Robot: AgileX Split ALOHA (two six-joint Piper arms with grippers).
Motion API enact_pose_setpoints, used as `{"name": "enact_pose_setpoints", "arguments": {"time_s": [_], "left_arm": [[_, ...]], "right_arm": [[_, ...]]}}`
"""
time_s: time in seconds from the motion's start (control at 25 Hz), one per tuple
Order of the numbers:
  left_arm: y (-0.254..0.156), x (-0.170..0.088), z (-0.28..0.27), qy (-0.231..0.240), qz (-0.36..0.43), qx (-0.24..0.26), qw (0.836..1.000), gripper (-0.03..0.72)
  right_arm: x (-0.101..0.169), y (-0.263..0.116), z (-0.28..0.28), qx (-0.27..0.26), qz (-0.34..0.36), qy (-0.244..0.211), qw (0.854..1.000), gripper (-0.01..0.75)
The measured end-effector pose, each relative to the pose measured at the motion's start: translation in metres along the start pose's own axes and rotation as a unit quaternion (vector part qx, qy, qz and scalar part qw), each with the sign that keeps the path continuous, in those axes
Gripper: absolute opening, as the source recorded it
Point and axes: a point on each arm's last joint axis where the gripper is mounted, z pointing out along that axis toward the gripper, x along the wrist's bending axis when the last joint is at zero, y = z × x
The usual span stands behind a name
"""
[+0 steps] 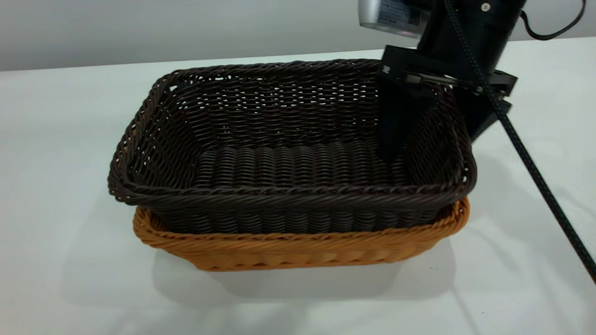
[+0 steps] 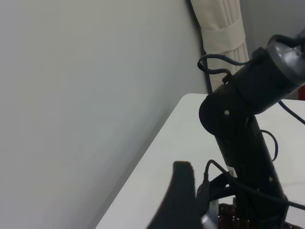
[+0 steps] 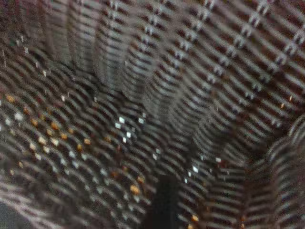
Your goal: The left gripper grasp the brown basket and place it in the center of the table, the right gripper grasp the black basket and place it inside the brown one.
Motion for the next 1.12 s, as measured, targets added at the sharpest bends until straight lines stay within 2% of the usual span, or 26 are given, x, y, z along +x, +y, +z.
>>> {"name": "enact_pose_setpoints", "arguments": {"time_s": [0.12, 0.28, 0.48, 0.8, 1.0, 1.12], "left_arm": [[0.0, 0.0, 0.0, 0.0, 0.0, 0.0, 1.0, 0.576], [0.0, 0.0, 0.0, 0.0, 0.0, 0.0, 1.0, 0.576], [0.0, -0.001, 0.0, -0.004, 0.0, 0.002, 1.0, 0.576], [-0.001, -0.001, 0.0, -0.007, 0.0, 0.004, 1.0, 0.576], [-0.001, -0.001, 0.0, -0.006, 0.002, 0.005, 1.0, 0.576], [0.0, -0.001, -0.003, -0.004, 0.005, 0.002, 1.0, 0.576]], "right_arm": [[0.002, 0.003, -0.007, -0.001, -0.009, -0.005, 1.0, 0.694], [0.007, 0.015, -0.023, -0.036, -0.009, -0.007, 0.999, 0.694], [0.01, 0.021, -0.045, -0.068, -0.001, -0.043, 0.997, 0.694], [0.005, 0.02, -0.049, -0.066, 0.006, -0.083, 0.994, 0.692], [0.011, 0.016, -0.06, -0.081, 0.002, -0.079, 0.994, 0.682], [0.018, 0.012, -0.072, -0.097, -0.023, -0.075, 0.992, 0.655]]}}
